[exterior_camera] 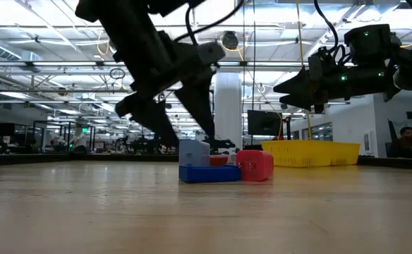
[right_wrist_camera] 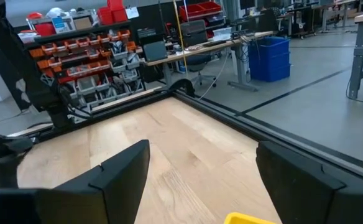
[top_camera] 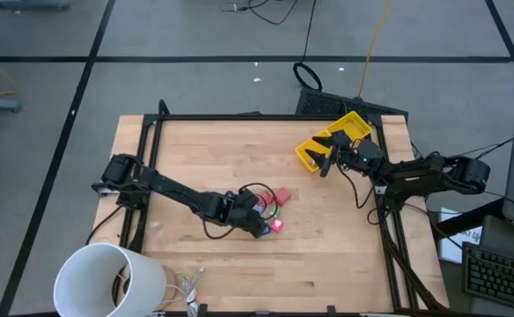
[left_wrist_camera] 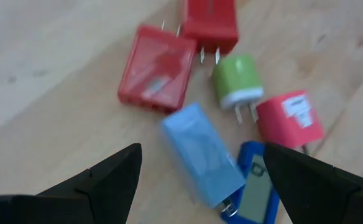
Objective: Pick & Place Office items
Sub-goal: Put the light blue charger adapter into the left yellow bin
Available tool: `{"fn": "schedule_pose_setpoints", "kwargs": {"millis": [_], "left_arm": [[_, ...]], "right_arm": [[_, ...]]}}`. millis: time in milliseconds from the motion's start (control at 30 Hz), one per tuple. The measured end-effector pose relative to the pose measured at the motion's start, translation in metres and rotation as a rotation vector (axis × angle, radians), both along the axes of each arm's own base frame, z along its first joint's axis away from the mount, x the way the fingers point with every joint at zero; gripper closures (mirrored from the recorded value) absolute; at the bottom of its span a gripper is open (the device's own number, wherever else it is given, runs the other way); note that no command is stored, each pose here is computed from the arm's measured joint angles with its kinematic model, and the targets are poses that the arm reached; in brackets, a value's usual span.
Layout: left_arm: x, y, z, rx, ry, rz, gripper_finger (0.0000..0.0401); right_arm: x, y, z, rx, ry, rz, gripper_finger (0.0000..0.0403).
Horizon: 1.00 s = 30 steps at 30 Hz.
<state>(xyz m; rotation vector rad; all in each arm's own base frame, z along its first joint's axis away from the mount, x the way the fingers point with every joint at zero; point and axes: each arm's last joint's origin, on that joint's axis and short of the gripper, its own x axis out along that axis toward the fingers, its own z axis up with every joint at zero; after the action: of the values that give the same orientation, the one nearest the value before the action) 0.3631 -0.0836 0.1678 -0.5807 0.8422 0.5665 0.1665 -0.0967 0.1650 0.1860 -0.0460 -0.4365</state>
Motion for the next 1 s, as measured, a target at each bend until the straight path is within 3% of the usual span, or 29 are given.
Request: {"fn": "schedule_pose_setpoints", "kwargs": {"millis": [133, 800, 1000], "left_arm": [[0.000, -0.001, -0.004, -0.048, 0.020, -0.012, 0.0066], [0.000, 0.007, -0.022, -0.057, 0.125, 0.002, 0.0067], [-0.002, 0.007, -0.023, -0.013, 0.156, -0.066, 0.0115]], "right_arm": [[0.000, 0.000, 0.000, 0.000, 0.000, -0.001, 0.0122], [0.000, 0.000, -0.002, 0.012, 0.012, -0.005, 0.0122], [0.000, 0.000, -0.002, 0.012, 0.012, -0.005, 0.0122]]}}
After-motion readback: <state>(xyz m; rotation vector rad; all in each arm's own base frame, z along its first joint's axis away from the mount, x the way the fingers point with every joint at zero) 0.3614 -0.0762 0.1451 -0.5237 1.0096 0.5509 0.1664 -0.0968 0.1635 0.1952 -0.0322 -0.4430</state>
